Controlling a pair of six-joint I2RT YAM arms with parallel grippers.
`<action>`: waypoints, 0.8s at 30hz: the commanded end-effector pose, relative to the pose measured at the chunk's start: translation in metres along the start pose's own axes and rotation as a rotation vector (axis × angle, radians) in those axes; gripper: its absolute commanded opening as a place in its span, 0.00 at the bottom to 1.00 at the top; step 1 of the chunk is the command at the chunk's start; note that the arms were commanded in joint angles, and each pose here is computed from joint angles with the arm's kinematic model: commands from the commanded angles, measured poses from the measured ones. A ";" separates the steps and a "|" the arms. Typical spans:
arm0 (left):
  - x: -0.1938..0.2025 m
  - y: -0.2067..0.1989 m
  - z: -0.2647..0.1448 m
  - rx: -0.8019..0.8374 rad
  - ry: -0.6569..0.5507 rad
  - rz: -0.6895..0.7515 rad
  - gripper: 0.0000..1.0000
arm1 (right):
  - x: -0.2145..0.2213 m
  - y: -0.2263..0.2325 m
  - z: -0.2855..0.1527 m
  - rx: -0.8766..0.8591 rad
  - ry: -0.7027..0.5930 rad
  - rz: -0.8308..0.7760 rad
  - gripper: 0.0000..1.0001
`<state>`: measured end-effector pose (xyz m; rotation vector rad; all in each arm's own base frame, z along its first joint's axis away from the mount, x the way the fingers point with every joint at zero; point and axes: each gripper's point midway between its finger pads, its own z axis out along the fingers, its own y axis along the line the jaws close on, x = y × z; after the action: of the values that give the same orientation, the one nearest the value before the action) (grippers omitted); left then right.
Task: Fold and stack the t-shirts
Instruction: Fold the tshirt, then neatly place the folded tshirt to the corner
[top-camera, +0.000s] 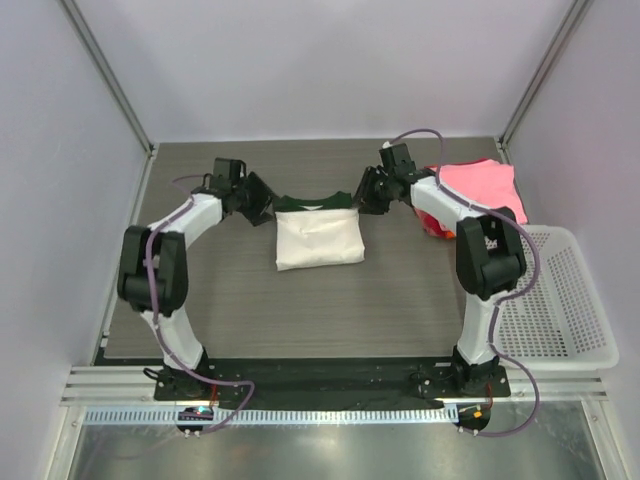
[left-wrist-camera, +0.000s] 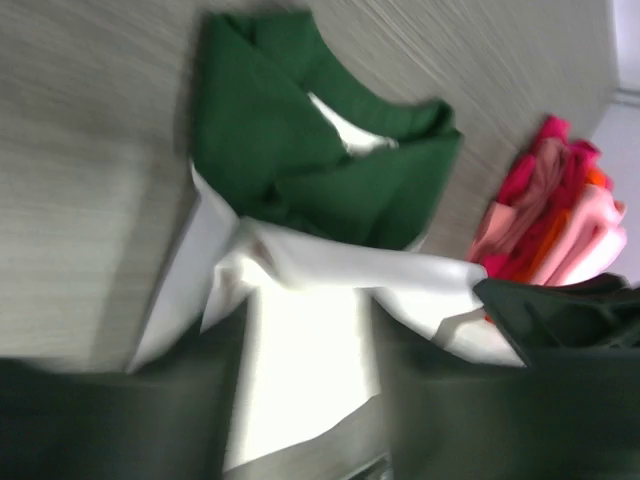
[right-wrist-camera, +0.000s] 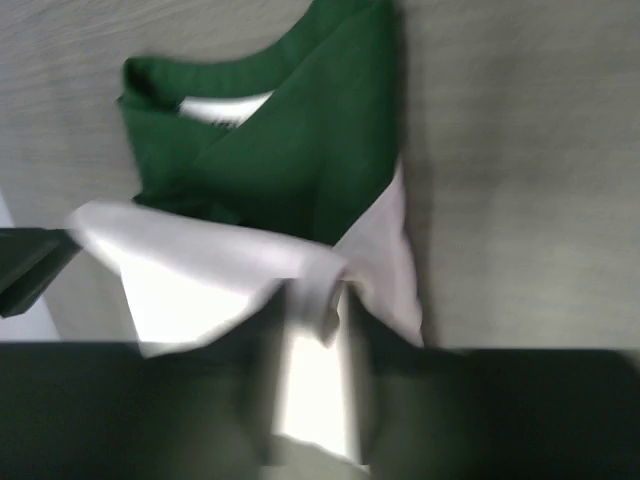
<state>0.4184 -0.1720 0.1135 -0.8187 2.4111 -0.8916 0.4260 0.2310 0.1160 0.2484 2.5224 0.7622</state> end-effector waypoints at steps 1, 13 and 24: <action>-0.044 -0.029 0.030 0.073 -0.050 0.057 0.70 | -0.047 -0.006 0.023 -0.003 -0.108 0.013 0.61; -0.022 -0.003 0.009 0.091 -0.115 0.133 0.96 | -0.018 -0.006 0.018 -0.140 -0.119 -0.093 0.71; 0.010 0.026 0.046 0.064 -0.021 0.176 0.91 | 0.003 -0.024 0.050 -0.103 -0.039 -0.157 0.68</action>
<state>0.4142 -0.1763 0.0629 -0.6498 2.4080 -0.8518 0.4381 0.2273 0.0679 0.1089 2.4454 0.8222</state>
